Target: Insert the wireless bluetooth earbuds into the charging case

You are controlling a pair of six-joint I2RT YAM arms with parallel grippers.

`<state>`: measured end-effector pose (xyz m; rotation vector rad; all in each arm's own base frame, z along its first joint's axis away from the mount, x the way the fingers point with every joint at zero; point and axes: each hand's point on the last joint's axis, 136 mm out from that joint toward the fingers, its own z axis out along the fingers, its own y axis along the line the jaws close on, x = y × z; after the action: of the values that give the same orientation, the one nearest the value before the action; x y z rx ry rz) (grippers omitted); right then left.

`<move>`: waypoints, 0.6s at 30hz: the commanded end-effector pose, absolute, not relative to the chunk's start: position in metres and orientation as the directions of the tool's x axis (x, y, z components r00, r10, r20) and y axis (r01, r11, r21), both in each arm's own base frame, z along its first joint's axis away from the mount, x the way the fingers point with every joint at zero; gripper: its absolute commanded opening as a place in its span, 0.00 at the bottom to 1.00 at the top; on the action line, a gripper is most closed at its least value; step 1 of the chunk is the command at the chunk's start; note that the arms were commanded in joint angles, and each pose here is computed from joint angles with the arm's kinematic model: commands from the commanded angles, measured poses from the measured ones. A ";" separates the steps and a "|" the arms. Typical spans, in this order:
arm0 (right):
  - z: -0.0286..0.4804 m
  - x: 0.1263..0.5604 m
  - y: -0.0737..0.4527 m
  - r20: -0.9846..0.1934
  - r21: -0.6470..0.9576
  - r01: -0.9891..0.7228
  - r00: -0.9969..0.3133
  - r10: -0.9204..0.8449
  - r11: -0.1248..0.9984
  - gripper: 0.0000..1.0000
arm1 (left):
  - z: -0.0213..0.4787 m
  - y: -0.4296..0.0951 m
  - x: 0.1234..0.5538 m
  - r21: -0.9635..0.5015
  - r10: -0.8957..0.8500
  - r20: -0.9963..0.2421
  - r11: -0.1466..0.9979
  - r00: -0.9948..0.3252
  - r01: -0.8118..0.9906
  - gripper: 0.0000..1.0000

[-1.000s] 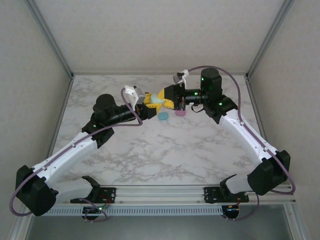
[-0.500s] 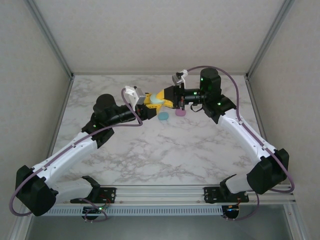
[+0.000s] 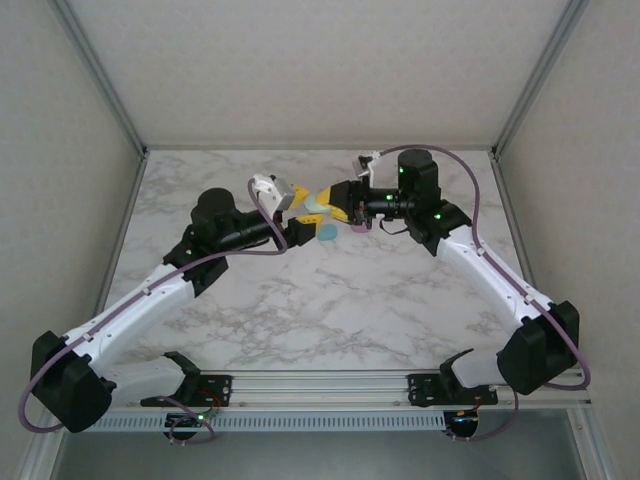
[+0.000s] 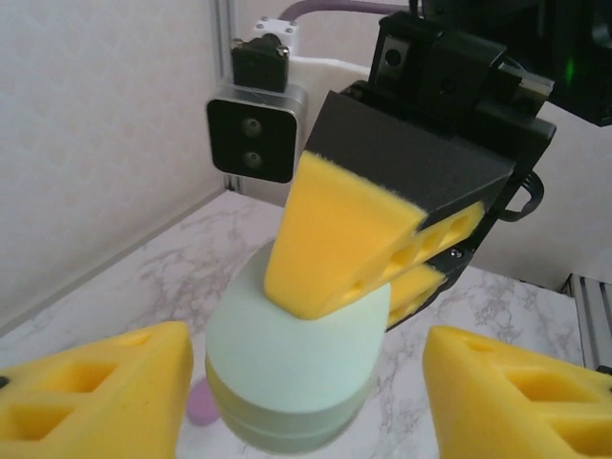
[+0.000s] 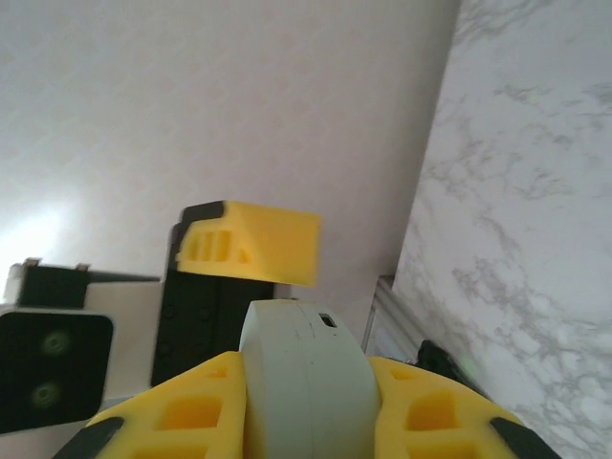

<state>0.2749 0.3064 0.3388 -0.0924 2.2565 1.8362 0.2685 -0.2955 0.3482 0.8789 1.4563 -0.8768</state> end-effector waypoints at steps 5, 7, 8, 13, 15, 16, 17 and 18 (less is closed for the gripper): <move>0.214 0.308 0.275 -0.141 0.867 0.027 -0.944 0.297 0.498 0.13 | 0.366 -0.272 0.265 -0.030 -0.009 -1.000 0.542 -0.030 0.840 0.70; 0.167 0.308 0.275 -0.089 0.811 0.096 -0.955 0.283 0.577 0.13 | 0.370 -0.263 0.269 -0.031 -0.022 -0.999 0.589 -0.023 0.807 0.71; 0.143 0.306 0.276 -0.072 0.770 0.115 -0.962 0.264 0.627 0.13 | 0.372 -0.258 0.272 -0.033 -0.029 -0.999 0.616 -0.019 0.787 0.72; 0.076 0.302 0.307 0.018 0.754 0.139 -0.982 0.191 0.642 0.13 | 0.379 -0.241 0.278 -0.040 -0.056 -0.998 0.696 -0.002 0.717 0.82; 0.060 0.302 0.310 0.051 0.748 0.170 -0.979 0.199 0.642 0.13 | 0.382 -0.238 0.277 -0.035 -0.048 -0.999 0.702 -0.001 0.712 0.84; 0.058 0.303 0.313 0.056 0.753 0.169 -0.979 0.194 0.636 0.13 | 0.381 -0.237 0.276 -0.033 -0.041 -0.999 0.703 -0.005 0.710 0.84; 0.055 0.302 0.314 0.051 0.747 0.160 -0.981 0.185 0.645 0.14 | 0.380 -0.236 0.276 -0.032 -0.036 -0.999 0.707 -0.010 0.706 0.85; 0.049 0.301 0.312 0.044 0.725 0.155 -0.983 0.180 0.671 0.14 | 0.378 -0.235 0.276 -0.033 -0.029 -0.999 0.710 -0.017 0.703 0.85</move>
<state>0.2882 0.3024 0.0377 0.3753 2.9209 1.2102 0.2768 -0.2423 0.3757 0.6161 1.4714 -0.6679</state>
